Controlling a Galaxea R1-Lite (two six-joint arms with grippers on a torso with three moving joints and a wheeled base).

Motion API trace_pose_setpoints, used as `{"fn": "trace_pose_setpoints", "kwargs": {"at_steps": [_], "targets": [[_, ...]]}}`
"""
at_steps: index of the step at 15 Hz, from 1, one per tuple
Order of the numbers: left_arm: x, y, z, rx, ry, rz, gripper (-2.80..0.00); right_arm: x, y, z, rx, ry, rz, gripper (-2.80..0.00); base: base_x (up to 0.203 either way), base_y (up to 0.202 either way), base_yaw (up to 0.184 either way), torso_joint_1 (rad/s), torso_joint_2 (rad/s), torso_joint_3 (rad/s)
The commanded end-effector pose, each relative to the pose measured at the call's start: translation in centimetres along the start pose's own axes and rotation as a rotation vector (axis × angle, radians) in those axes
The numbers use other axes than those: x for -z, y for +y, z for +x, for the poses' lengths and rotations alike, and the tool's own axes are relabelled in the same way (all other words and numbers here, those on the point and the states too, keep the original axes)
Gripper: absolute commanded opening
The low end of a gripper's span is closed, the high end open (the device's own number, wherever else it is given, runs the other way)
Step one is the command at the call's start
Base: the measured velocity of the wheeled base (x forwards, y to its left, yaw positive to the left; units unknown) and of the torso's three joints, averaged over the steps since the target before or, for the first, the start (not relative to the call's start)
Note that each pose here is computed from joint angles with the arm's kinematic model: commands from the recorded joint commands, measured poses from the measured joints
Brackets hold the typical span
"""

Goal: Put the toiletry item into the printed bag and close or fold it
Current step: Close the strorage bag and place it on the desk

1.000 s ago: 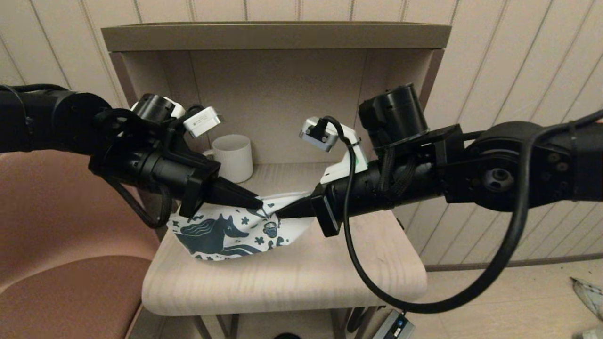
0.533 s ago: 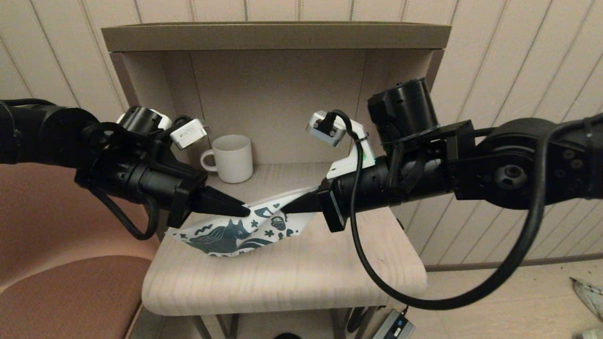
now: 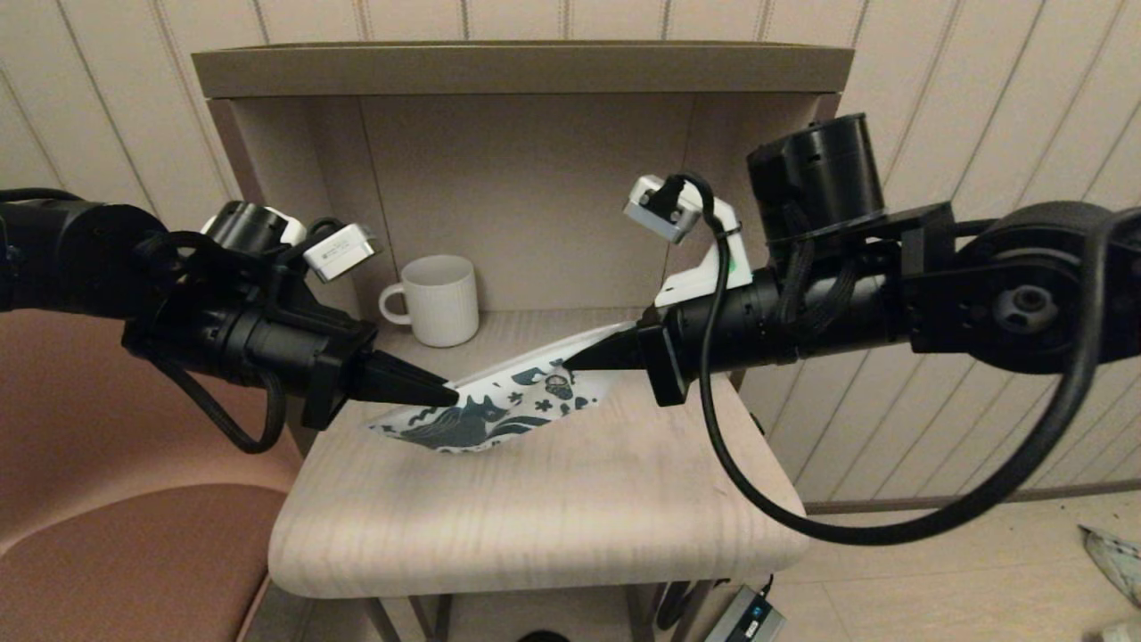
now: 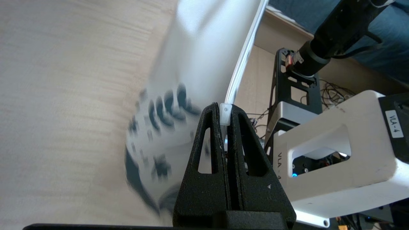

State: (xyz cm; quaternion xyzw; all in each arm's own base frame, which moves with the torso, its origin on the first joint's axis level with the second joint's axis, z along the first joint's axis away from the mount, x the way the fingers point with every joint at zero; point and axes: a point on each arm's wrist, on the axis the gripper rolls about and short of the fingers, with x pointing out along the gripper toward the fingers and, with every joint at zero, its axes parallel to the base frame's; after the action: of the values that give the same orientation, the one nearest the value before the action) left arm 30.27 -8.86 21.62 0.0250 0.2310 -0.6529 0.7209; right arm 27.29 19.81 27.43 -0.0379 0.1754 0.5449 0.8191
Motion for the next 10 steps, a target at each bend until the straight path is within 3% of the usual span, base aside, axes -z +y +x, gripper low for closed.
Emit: {"fn": "trace_pose_setpoints", "kwargs": {"at_steps": [1, 10], "targets": [[0.0, 0.0, 0.0, 0.004, -0.002, -0.001, -2.80, -0.6, 0.2, -1.2, 0.012, -0.026, -0.012, -2.80, 0.000, 0.000, 0.000, 0.000, 0.00, 0.000], [0.1, 0.2, -0.2, -0.004, -0.003, -0.003, -2.80, -0.8, -0.8, -3.5, 0.073, -0.053, -0.006, -2.80, 0.000, 0.000, 0.000, 0.000, 0.00, 0.000]]}}
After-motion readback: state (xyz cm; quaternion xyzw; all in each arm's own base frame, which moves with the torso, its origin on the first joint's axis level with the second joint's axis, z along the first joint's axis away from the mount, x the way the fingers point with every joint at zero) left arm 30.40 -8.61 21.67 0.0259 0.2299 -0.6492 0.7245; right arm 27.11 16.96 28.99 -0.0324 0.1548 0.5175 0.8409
